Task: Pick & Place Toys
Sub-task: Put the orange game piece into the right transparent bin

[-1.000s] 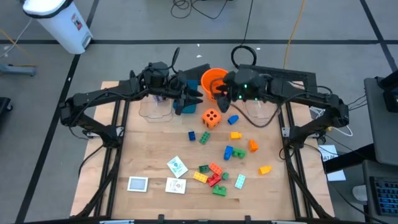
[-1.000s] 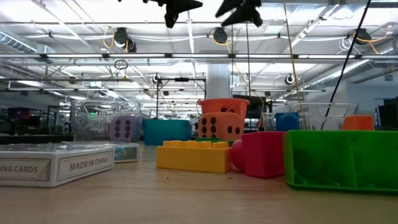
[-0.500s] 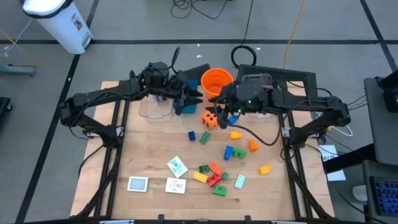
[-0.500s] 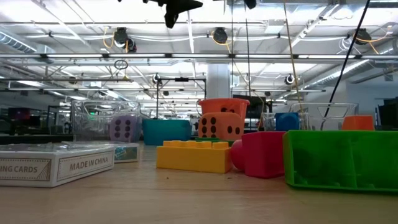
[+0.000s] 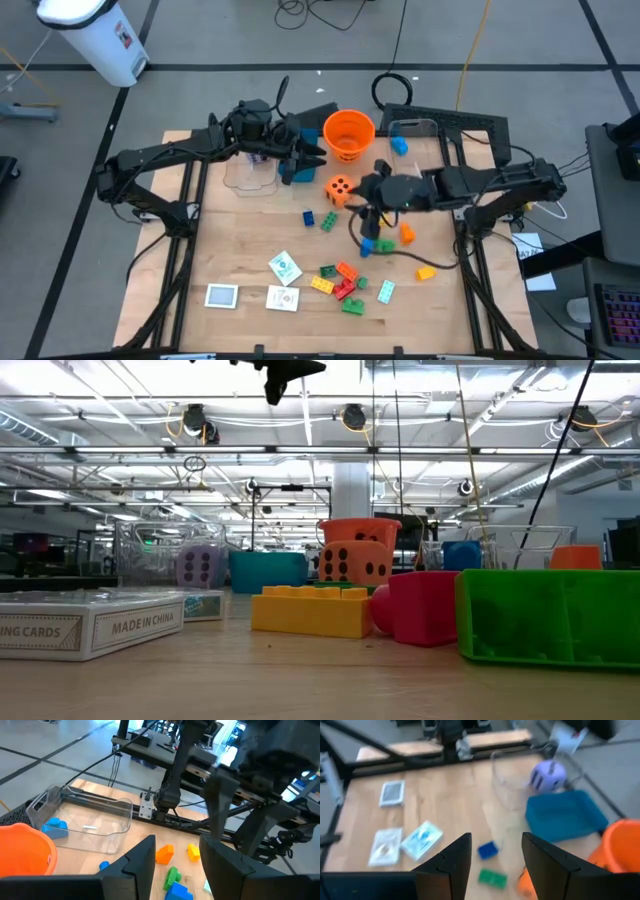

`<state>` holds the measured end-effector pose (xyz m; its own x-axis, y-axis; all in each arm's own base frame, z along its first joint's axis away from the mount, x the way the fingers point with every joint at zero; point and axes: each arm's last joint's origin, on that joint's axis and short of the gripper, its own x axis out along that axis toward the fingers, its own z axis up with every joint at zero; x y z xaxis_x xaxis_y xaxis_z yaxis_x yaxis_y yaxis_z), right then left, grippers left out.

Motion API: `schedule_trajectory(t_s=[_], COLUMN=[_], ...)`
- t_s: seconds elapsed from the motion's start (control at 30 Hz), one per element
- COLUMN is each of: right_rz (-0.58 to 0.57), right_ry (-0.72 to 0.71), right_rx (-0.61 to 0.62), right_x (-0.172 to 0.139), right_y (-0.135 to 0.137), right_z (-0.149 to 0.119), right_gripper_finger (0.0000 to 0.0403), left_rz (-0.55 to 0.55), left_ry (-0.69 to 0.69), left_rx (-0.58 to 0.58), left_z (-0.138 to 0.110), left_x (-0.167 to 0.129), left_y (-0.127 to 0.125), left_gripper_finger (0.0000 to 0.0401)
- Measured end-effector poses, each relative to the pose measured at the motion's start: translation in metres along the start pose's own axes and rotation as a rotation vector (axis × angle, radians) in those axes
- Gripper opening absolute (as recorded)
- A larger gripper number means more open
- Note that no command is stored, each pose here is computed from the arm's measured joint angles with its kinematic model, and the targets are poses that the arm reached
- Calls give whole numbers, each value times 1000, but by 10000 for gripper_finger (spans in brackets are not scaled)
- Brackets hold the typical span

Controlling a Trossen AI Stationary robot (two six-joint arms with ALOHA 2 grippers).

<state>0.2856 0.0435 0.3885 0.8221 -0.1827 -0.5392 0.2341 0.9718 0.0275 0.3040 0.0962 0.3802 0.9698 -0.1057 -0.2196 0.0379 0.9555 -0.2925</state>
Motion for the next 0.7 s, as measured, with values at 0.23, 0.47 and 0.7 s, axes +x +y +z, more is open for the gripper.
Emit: schedule_trajectory(t_s=[0.23, 0.47, 0.7], right_rz=[-26, -154, -201], right_ry=[232, 522, 540], right_rx=[55, 280, 358], right_x=[-11, -22, -16], right_y=[10, 0, -2], right_z=[-28, -54, -61], right_gripper_finger=[166, 166, 166], left_rz=[0, 0, -2], left_ry=[0, 0, -11], left_rx=[0, -3, -38], left_z=[0, 0, 1], left_x=[0, 0, 0], left_y=[0, 0, 0], left_gripper_finger=[159, 159, 159])
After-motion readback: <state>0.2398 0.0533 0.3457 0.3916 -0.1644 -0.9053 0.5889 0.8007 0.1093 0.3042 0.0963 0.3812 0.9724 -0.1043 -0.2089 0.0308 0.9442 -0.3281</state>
